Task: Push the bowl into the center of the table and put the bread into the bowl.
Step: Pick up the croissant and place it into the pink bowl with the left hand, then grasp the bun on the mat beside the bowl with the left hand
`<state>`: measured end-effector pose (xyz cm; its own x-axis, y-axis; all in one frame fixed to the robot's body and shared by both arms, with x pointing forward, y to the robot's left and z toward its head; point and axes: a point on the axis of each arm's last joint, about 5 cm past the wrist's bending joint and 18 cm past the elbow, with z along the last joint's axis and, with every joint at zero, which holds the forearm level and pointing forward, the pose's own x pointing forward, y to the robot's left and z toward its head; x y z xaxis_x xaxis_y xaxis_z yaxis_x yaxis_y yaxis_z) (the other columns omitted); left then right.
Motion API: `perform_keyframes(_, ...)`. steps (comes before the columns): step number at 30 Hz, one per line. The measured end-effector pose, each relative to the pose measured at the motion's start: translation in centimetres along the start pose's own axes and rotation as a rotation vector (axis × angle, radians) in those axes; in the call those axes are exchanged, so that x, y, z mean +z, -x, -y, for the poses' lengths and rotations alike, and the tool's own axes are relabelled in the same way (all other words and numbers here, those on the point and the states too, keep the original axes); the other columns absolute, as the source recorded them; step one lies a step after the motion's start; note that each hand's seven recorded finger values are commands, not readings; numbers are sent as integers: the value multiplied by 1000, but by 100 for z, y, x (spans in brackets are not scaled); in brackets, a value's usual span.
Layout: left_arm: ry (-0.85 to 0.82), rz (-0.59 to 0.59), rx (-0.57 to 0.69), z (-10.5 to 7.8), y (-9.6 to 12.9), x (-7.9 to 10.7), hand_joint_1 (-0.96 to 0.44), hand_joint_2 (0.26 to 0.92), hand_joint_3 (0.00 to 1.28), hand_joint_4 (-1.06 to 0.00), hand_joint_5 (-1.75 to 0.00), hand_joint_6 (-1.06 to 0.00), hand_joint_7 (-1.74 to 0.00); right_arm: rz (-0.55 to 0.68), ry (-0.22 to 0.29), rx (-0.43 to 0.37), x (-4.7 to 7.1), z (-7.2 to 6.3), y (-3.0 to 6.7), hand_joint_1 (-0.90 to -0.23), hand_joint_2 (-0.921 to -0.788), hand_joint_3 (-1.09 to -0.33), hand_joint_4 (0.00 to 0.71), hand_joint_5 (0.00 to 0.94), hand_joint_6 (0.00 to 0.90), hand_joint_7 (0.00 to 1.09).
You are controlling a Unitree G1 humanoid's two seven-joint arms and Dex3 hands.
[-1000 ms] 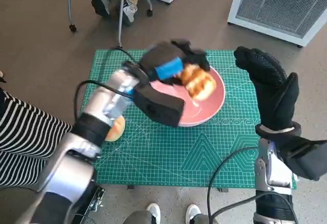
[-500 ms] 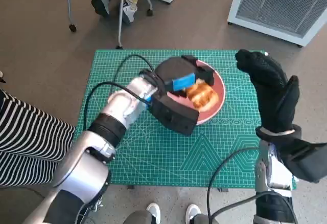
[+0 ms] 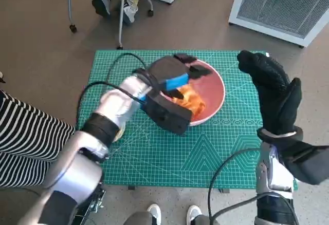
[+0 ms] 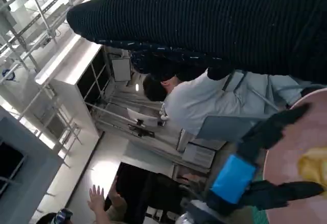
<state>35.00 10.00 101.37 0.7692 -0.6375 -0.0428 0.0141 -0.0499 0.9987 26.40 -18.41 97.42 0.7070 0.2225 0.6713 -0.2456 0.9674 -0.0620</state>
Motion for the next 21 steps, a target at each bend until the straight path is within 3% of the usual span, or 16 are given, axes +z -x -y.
perform_keyframes(11, 82, 56, 61, -65, 613, -315, -776, 921, 86, -57, 0, -216, -5, 14, -4, 7, 22, -26, -7, -681, -921, -708, 194, 0, 143, 346)
perform_keyframes(18, 118, 10, 36, -89, 1045, -523, -734, 907, 33, -55, -7, -231, -12, 22, -5, 15, 50, -42, -8, -687, -921, -707, 194, 0, 142, 349)
perform_keyframes(21, 139, -21, 10, -139, 1207, -597, -687, 867, 12, -78, -15, -264, -27, 22, -7, 18, 56, -52, -1, -689, -921, -706, 194, 0, 142, 349)
